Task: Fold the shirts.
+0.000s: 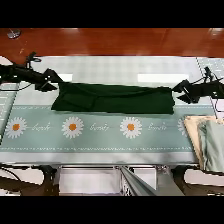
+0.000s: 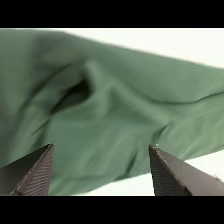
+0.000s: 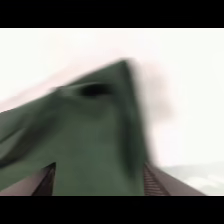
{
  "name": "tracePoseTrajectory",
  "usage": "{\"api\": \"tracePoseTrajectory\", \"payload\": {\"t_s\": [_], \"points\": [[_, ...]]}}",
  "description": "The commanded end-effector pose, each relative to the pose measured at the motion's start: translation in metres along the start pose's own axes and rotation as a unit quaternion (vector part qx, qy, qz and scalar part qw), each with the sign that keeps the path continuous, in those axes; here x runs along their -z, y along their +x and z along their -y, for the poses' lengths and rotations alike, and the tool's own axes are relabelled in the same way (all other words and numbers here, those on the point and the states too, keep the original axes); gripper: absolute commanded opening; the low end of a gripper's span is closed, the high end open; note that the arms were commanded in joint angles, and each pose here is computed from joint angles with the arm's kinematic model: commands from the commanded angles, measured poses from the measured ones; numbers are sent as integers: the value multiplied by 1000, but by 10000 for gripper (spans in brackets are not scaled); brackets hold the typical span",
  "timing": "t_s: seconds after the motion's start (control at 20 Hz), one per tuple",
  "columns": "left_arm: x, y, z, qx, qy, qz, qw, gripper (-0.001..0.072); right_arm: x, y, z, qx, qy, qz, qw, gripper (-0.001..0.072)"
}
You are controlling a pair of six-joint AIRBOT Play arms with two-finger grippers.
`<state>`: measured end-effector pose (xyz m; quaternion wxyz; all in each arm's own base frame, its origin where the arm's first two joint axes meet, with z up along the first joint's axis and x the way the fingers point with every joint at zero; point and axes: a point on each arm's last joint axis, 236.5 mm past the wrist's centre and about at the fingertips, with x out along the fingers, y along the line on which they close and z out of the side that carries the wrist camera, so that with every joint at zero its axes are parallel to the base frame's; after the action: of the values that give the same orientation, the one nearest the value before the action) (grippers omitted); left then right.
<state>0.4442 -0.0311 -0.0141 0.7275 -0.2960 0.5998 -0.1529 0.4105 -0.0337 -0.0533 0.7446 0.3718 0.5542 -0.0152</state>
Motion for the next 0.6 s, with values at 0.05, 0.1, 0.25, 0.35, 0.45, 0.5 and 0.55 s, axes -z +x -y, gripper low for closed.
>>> {"api": "tracePoseTrajectory", "payload": {"t_s": [0.05, 0.1, 0.25, 0.35, 0.45, 0.5, 0.55], "points": [[-1, -37, -12, -35, -2, 33, 999, 697, -6, -2, 39, 51, 46, 2, 998, 621], [-1, -37, -7, -36, 3, 39, 999, 697, -1, 9, 33, 40, 50, -11, 998, 621], [4, -26, 9, -34, 23, 29, 999, 696, 24, 46, 13, 19, 45, -63, 997, 621], [7, -17, 20, -32, 36, 21, 999, 697, 39, 63, -3, 3, 35, -88, 996, 621], [12, -10, 29, -29, 47, 11, 998, 697, 51, 72, -31, -32, 17, -102, 994, 581], [14, -8, 33, -29, 52, 9, 998, 696, 54, 73, -38, -37, 7, -105, 994, 374], [15, -6, 36, -28, 59, 6, 998, 694, 55, 69, -43, -40, -9, -109, 993, 14]]}}
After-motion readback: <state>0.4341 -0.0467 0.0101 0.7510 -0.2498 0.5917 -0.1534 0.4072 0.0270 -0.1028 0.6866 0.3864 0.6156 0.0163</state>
